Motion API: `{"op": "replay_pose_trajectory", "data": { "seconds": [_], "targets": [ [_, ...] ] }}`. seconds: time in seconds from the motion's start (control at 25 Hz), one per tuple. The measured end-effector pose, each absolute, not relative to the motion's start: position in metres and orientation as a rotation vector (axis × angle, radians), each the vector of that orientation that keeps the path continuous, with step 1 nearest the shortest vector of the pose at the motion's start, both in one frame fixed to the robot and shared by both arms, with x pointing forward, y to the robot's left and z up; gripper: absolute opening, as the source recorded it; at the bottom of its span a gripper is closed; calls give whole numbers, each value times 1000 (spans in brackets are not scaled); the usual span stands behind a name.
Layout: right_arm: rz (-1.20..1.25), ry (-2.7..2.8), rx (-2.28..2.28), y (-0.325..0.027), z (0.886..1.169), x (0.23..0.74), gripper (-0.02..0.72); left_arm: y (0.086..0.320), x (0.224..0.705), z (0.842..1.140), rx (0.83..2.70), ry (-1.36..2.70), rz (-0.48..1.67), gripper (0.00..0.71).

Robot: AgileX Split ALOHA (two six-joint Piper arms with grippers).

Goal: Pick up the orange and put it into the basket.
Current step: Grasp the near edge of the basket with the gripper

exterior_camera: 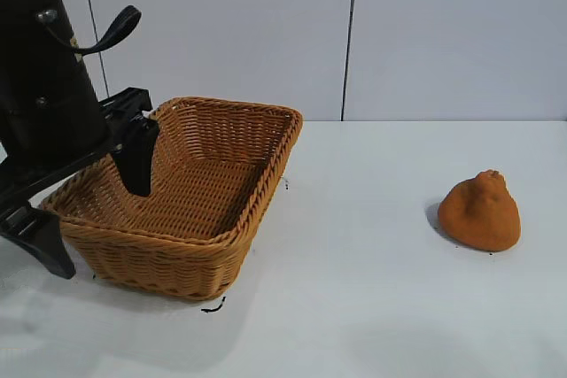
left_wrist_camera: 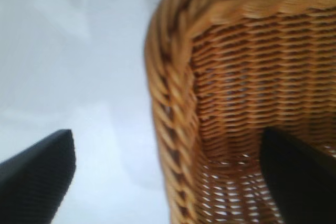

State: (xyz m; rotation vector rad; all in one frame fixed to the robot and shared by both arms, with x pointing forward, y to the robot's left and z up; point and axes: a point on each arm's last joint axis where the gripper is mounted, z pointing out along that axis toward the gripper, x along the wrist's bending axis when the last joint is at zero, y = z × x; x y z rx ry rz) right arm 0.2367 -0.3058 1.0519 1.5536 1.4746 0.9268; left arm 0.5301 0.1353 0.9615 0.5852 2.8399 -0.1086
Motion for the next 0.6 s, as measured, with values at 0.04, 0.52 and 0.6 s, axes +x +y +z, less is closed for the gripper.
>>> {"op": "replay_pose_trajectory", "data": {
  "seconds": [0.04,0.52,0.6],
  "targets": [
    [927,1475,1554,-306,1052,237,545,135,531,962,583,2829,-114,667],
    [927,1475,1554,-306,1052,237,545,133,532,961,570,2821,-132,666],
    [927,1475,1554,-306,1052,237,545,132,533,954,570,2843,-143,664]
  ]
}}
